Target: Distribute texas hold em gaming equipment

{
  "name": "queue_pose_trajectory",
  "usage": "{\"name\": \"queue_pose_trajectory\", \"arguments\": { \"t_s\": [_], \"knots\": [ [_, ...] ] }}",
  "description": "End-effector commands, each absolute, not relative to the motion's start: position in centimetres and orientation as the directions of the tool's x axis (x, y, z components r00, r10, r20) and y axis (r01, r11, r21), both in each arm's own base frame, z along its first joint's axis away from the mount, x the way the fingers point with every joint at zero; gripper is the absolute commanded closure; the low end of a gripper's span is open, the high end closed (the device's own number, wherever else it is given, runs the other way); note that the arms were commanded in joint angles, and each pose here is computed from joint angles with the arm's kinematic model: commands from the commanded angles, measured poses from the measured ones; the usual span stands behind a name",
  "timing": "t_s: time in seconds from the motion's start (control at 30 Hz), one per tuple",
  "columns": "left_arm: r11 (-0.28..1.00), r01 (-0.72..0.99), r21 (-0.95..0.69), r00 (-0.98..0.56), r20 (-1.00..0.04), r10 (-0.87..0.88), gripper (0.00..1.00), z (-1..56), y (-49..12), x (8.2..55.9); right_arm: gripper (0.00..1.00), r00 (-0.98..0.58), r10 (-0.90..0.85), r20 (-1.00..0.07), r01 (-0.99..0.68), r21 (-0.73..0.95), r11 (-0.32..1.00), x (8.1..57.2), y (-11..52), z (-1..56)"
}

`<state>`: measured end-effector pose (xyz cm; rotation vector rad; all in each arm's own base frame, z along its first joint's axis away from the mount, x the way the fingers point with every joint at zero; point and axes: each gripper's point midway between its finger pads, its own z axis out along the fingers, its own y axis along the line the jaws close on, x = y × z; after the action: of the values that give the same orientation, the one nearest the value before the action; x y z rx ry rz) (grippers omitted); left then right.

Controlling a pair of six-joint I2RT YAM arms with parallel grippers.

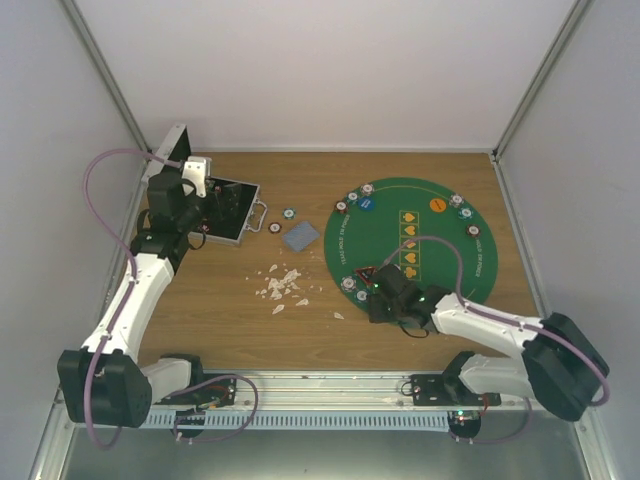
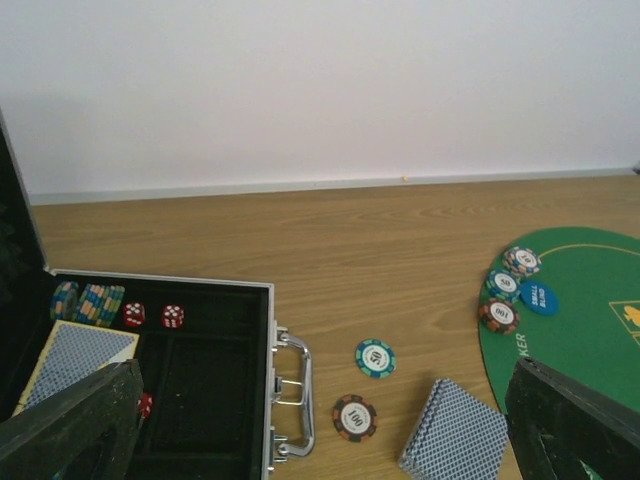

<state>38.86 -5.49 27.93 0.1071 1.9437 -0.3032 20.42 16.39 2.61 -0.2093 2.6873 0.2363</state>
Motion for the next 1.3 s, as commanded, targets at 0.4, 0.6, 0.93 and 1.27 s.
{"name": "queue_pose_trajectory", "arguments": {
  "t_s": [0.4,0.6,0.93,1.27],
  "knots": [
    [0.816,0.568,-0.109,-0.519,-0.817,0.252,0.03,19.6,-16.1,39.5,0.02,-0.751,-0.08,-0.656,-0.332,0.269,0.904,26.7,17.2,14.3],
    [0.801,0.597,-0.042,-0.596,-0.692,0.407,0.01,13.1,-17.5,39.8,0.0,-0.684,0.009,-0.729,-0.291,0.284,0.914,29.7,13.9,17.6],
    [0.72,0.678,-0.148,-0.646,-0.587,0.488,0.01,7.8,-21.6,39.3,0.0,-0.705,0.168,-0.689,-0.242,0.457,0.856,29.7,12.4,18.5],
    [0.758,0.649,-0.07,-0.633,-0.602,0.486,0.01,8.9,-22.6,41.6,0.0,-0.797,0.084,-0.598,-0.274,0.483,0.832,27.0,13.3,17.4]
  ]
}}
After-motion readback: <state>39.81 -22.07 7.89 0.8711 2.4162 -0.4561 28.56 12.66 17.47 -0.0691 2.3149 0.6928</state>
